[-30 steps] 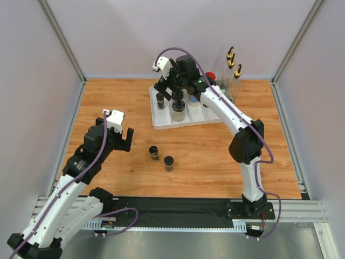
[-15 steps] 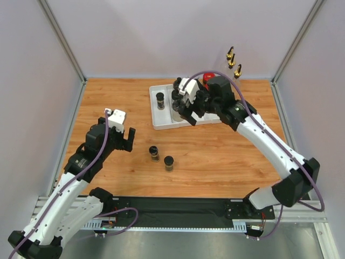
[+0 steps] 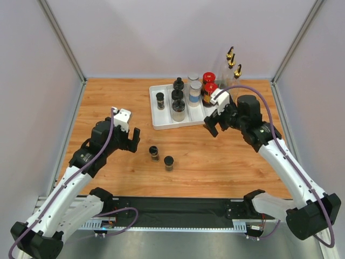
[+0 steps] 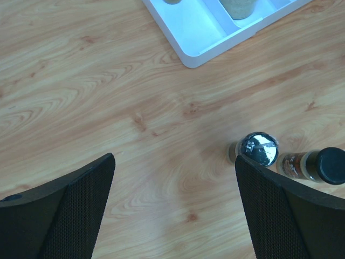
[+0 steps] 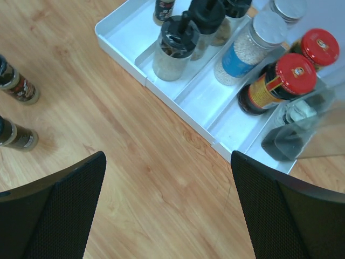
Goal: Organize the condiment bottles
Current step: Pick up the bottle from the center of the board.
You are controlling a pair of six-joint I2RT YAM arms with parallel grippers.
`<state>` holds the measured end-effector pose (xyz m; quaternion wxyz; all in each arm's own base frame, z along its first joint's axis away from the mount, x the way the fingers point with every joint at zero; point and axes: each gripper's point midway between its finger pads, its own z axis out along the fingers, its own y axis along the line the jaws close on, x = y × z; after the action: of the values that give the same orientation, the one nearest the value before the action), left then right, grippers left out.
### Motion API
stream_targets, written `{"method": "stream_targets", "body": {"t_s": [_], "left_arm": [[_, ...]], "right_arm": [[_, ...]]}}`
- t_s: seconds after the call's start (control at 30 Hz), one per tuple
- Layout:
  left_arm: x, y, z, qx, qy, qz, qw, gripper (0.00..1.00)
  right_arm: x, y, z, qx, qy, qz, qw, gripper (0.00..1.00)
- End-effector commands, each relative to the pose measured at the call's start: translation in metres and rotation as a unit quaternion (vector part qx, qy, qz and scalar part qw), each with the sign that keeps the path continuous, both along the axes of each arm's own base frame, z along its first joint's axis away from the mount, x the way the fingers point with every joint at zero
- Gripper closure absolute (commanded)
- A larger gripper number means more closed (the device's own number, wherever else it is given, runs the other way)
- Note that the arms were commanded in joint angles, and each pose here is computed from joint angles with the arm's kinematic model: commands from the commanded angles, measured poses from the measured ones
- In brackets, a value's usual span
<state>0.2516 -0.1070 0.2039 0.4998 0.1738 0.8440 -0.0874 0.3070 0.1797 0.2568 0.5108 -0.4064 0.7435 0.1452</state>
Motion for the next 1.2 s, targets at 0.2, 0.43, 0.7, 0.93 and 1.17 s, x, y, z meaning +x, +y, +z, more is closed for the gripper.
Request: {"method": "stream_targets", "body": {"t_s": [0.2, 0.43, 0.7, 0.93, 1.17], "left_arm": [[0.003, -0.025, 0.007, -0.049, 0.007, -0.039, 0.998, 0.0], [-0.002, -0.046, -0.001, -0.076, 0.039, -0.086, 0.993, 0.0], [-0.002, -0.059, -0.007, -0.1, 0.068, -0.101, 0.988, 0.0], [0.002, -0.067, -0.015, -0.122, 0.094, -0.092, 0.984, 0.0], [0.003, -0.077, -0.034, -0.103, 0.147, -0.066, 0.982, 0.0]], "right_arm": [[-0.013, -0.029, 0.013, 0.108, 0.01, -0.041, 0.993, 0.0], [-0.012, -0.042, 0.001, 0.125, 0.024, -0.054, 0.99, 0.0], [-0.012, -0.042, -0.007, 0.121, 0.025, -0.043, 0.991, 0.0], [-0.013, -0.041, -0.01, 0.119, 0.028, -0.039, 0.992, 0.0], [-0.012, -0.043, -0.013, 0.112, 0.028, -0.042, 0.992, 0.0]]}}
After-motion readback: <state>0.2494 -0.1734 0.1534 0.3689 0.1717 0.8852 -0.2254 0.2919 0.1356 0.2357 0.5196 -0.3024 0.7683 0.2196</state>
